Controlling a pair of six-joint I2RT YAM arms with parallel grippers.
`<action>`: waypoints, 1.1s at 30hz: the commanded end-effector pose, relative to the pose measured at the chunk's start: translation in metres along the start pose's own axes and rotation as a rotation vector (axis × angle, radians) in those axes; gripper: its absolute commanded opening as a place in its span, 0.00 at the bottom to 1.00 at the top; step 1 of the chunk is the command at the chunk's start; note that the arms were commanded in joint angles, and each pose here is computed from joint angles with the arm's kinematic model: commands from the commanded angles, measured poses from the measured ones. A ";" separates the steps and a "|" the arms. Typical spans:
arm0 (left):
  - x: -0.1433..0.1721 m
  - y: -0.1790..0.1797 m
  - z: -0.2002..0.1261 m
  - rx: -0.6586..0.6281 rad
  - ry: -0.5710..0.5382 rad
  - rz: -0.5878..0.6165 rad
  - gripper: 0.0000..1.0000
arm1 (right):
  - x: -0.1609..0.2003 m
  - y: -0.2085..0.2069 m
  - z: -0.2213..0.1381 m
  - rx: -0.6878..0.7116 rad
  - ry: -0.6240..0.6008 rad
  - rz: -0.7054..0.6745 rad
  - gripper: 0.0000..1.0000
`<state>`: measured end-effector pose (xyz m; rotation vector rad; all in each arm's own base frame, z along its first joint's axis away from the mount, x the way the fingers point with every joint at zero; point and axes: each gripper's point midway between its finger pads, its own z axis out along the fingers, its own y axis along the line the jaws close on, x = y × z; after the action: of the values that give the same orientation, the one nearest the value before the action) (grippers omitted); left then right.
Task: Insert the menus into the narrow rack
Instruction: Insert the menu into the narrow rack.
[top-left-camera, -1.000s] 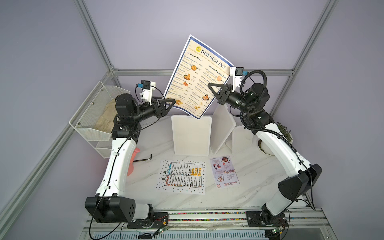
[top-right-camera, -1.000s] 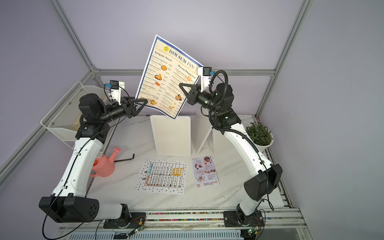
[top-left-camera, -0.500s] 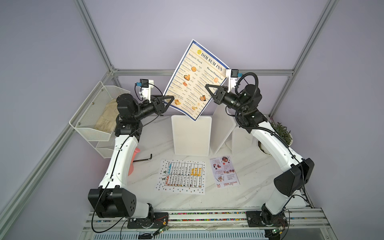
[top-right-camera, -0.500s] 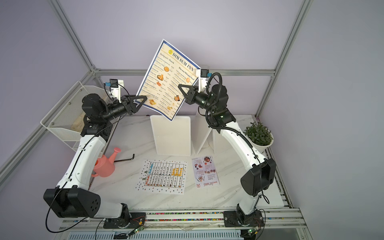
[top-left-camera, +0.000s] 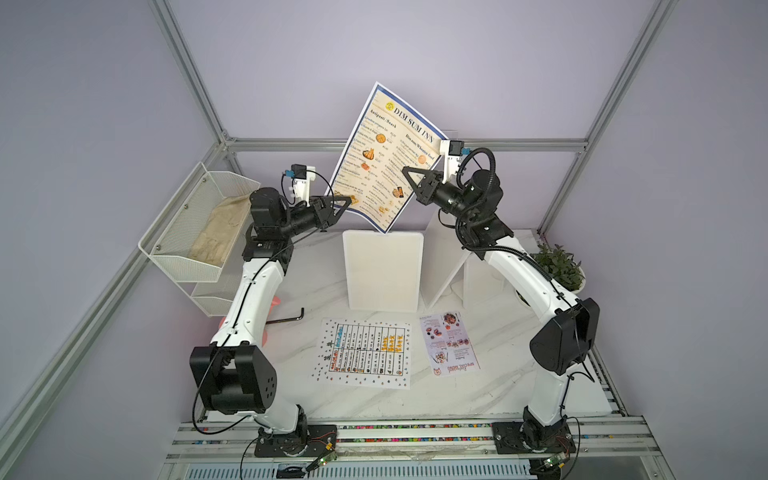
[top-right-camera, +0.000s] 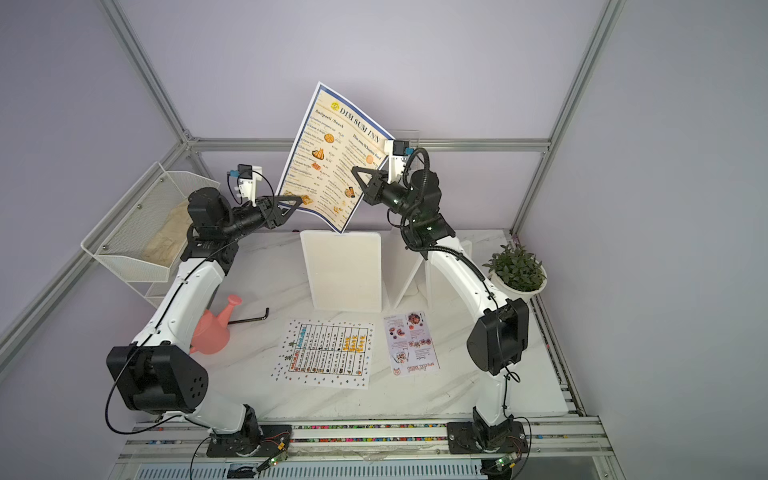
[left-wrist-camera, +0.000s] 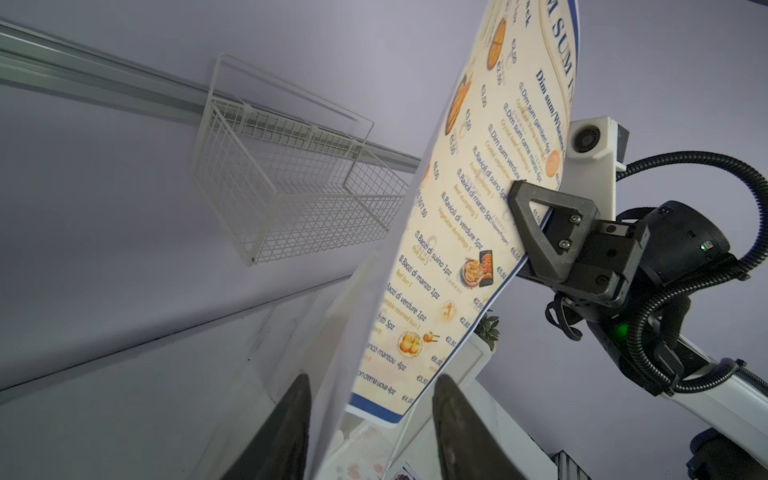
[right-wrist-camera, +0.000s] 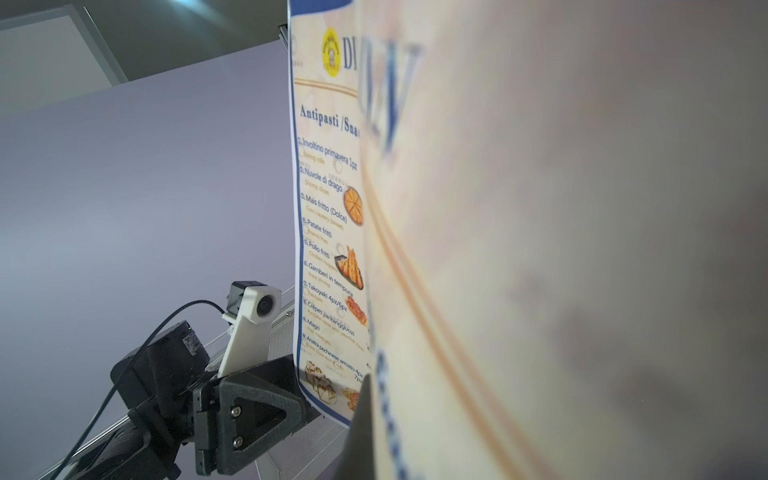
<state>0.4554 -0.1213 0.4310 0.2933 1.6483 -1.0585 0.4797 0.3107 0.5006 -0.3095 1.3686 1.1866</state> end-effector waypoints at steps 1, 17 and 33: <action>-0.034 -0.019 -0.003 0.042 -0.071 0.066 0.47 | -0.024 0.009 0.000 -0.024 -0.068 -0.044 0.00; -0.047 -0.014 0.005 0.063 -0.106 0.054 0.48 | -0.022 -0.020 0.002 0.003 -0.059 -0.026 0.00; -0.044 -0.006 0.014 0.089 -0.087 0.015 0.49 | -0.009 -0.046 0.006 -0.020 -0.044 -0.001 0.00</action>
<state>0.4824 -0.1225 0.4396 0.2592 1.6075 -1.1359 0.5225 0.2899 0.4795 -0.2803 1.3643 1.1731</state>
